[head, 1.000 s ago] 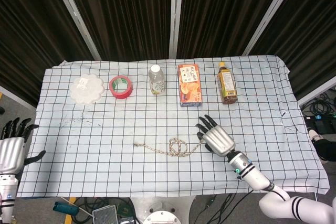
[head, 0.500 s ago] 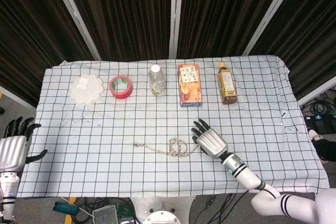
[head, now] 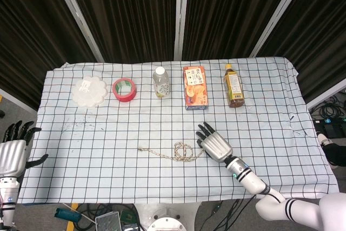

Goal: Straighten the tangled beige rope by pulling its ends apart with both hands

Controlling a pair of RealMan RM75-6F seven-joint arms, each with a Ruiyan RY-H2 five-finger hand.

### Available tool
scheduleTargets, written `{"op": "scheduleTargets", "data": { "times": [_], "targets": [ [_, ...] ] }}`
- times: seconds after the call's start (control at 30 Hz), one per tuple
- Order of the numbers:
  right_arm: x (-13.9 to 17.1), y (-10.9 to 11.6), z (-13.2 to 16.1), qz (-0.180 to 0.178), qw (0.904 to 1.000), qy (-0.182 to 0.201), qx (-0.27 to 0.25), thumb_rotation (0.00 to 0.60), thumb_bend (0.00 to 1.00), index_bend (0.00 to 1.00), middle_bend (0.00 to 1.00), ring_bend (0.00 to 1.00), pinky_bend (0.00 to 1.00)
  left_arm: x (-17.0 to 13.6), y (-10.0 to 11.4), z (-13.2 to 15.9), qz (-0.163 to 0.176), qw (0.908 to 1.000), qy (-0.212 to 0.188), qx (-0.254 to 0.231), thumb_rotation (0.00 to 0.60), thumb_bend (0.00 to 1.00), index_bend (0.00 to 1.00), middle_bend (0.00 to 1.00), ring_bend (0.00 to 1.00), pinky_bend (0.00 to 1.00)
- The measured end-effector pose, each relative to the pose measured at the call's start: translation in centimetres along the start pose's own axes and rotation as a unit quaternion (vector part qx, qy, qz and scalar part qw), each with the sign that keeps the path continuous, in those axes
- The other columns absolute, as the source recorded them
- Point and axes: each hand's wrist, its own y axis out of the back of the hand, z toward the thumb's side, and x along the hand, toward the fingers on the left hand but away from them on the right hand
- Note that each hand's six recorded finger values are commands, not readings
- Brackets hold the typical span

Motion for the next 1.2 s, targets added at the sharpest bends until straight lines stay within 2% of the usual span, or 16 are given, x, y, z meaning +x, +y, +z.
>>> {"op": "scheduleTargets", "data": {
  "times": [0.47, 0.93, 1.2],
  "targets": [
    [-0.35, 0.02, -0.11, 0.001, 1.0000, -0.006, 0.002, 0.600, 0.38, 0.52, 0.22, 0.00, 0.00, 0.00, -0.19, -0.30, -0.001, 1.0000, 0.003, -0.001, 0.590, 0.10, 0.26, 0.12, 0.00, 0.00],
    [-0.59, -0.12, -0.22, 0.000, 0.9999, -0.011, 0.003, 0.600, 0.41, 0.63, 0.25, 0.00, 0.00, 0.10, -0.25, -0.30, 0.000, 1.0000, 0.000, 0.000, 0.589, 0.10, 0.26, 0.12, 0.00, 0.00],
    [-0.29, 0.50, -0.45, -0.010, 0.9998, -0.015, 0.001, 0.600, 0.47, 0.66, 0.26, 0.00, 0.00, 0.69, 0.01, 0.52, 0.000, 0.9997, -0.023, 0.009, 0.589, 0.10, 0.26, 0.12, 0.00, 0.00]
  ]
}}
